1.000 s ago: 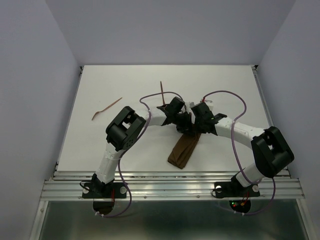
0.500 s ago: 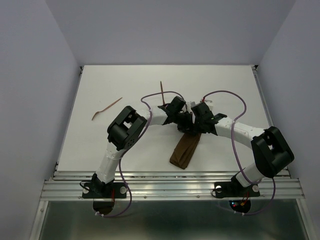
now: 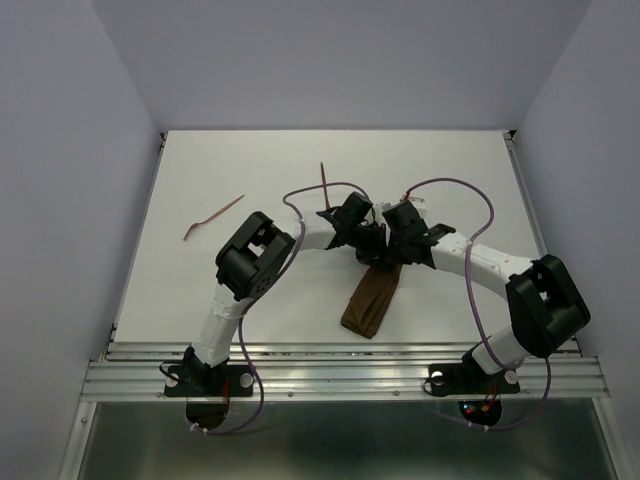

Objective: Fold the napkin into a case and place the utensils inside
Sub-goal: Stuff the top corner of the smaller-rectangle-folded napkin into the folded napkin.

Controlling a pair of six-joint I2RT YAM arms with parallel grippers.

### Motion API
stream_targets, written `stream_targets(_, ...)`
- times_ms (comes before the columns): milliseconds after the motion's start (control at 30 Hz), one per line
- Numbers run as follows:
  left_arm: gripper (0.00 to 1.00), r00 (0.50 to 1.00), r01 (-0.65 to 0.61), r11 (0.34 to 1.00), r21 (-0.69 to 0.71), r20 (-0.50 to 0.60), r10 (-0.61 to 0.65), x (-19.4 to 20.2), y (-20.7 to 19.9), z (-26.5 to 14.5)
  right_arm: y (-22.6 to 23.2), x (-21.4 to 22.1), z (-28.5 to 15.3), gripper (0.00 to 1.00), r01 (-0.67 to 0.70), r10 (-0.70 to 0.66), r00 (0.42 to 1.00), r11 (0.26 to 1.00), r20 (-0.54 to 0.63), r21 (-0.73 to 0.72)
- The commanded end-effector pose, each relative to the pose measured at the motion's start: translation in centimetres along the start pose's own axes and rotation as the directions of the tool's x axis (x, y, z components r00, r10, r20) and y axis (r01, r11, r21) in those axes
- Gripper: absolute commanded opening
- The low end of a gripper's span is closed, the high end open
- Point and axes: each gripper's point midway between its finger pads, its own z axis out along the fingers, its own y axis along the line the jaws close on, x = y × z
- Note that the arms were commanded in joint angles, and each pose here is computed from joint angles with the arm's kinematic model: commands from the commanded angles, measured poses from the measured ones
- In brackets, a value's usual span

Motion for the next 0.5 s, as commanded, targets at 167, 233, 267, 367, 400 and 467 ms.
stream_targets(167, 0.0, 0.999, -0.034, 0.999, -0.017, 0.011, 0.035, -0.4, 0.2, 0.8, 2.4, -2.1, -1.5, 0.01, 0.001, 0.002, 1.0, 0.997, 0.029, -0.083)
stream_targets(233, 0.0, 0.999, -0.034, 0.999, -0.017, 0.014, 0.035, -0.5, 0.2, 0.7, 2.5, -1.7, -1.1, 0.01, 0.001, 0.001, 1.0, 0.996, 0.019, -0.087)
stream_targets(267, 0.0, 0.999, -0.034, 0.999, -0.016, 0.015, 0.034, -0.5, 0.1, 0.7, 2.4, -1.5, -0.9, 0.01, 0.003, -0.002, 1.0, 0.996, 0.012, -0.084)
stream_targets(367, 0.0, 0.999, -0.037, 0.999, -0.012, 0.015, 0.037, -0.5, -0.2, 0.6, 2.0, -0.3, 0.3, 0.01, 0.012, -0.013, 1.0, 0.998, -0.018, -0.061)
stream_targets(400, 0.0, 0.999, -0.036, 0.999, -0.013, 0.016, 0.036, -0.6, -0.1, 0.6, 2.0, 0.0, 0.5, 0.01, 0.012, -0.013, 1.0, 0.998, -0.024, -0.059)
stream_targets(467, 0.0, 0.999, -0.039, 0.999, -0.011, 0.017, 0.039, -0.6, -0.3, 0.5, 1.9, 0.4, 1.0, 0.01, 0.01, -0.012, 0.999, 0.999, -0.032, -0.053)
